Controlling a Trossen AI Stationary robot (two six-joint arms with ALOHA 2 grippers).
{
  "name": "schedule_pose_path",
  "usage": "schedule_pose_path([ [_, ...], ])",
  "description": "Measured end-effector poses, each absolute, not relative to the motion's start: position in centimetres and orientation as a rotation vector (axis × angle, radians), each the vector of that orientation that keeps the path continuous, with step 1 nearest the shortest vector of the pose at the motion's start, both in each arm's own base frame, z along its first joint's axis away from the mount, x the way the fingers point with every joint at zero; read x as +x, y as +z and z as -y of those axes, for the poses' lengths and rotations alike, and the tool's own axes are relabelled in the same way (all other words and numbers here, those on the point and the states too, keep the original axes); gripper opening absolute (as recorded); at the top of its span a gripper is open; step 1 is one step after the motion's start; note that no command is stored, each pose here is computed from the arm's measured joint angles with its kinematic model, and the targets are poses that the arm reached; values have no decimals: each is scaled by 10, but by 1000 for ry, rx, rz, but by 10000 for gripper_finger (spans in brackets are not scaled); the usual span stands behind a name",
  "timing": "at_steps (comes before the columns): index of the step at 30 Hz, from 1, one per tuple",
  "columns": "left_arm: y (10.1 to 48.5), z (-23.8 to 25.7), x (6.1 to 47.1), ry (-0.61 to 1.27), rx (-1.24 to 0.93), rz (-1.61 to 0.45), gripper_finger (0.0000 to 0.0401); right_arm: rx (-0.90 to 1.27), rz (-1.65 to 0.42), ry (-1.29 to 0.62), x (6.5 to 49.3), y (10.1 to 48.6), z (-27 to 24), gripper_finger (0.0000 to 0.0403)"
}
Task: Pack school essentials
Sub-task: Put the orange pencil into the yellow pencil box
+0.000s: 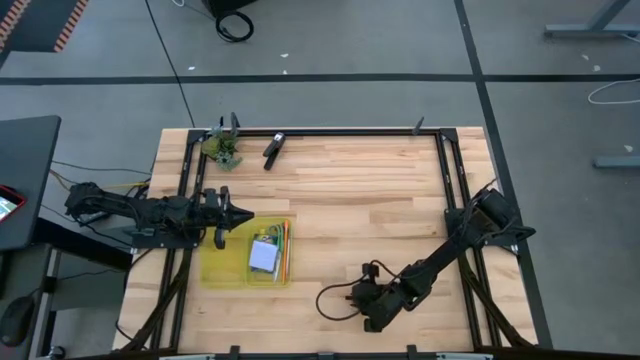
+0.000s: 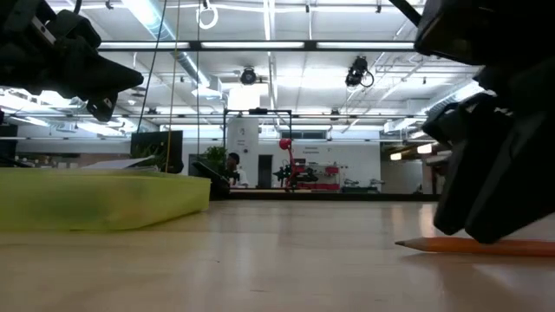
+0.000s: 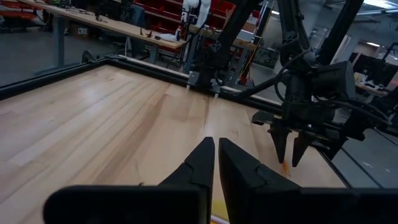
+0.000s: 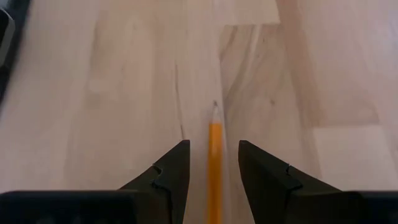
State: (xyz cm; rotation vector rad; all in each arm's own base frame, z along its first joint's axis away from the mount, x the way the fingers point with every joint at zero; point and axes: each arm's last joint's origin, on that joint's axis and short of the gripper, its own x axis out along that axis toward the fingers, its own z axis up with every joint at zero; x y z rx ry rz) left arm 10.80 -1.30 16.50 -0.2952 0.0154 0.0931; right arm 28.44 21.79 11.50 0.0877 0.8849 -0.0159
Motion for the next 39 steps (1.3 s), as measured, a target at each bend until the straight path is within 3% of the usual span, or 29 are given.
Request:
schedule_pose_path([
  [28, 165, 13, 108, 93, -295, -15, 40, -92, -941, -30, 279, 100, -217, 141],
  [39, 165, 13, 108, 93, -295, -15, 29, -139, -950, -19, 278, 99, -216, 82],
])
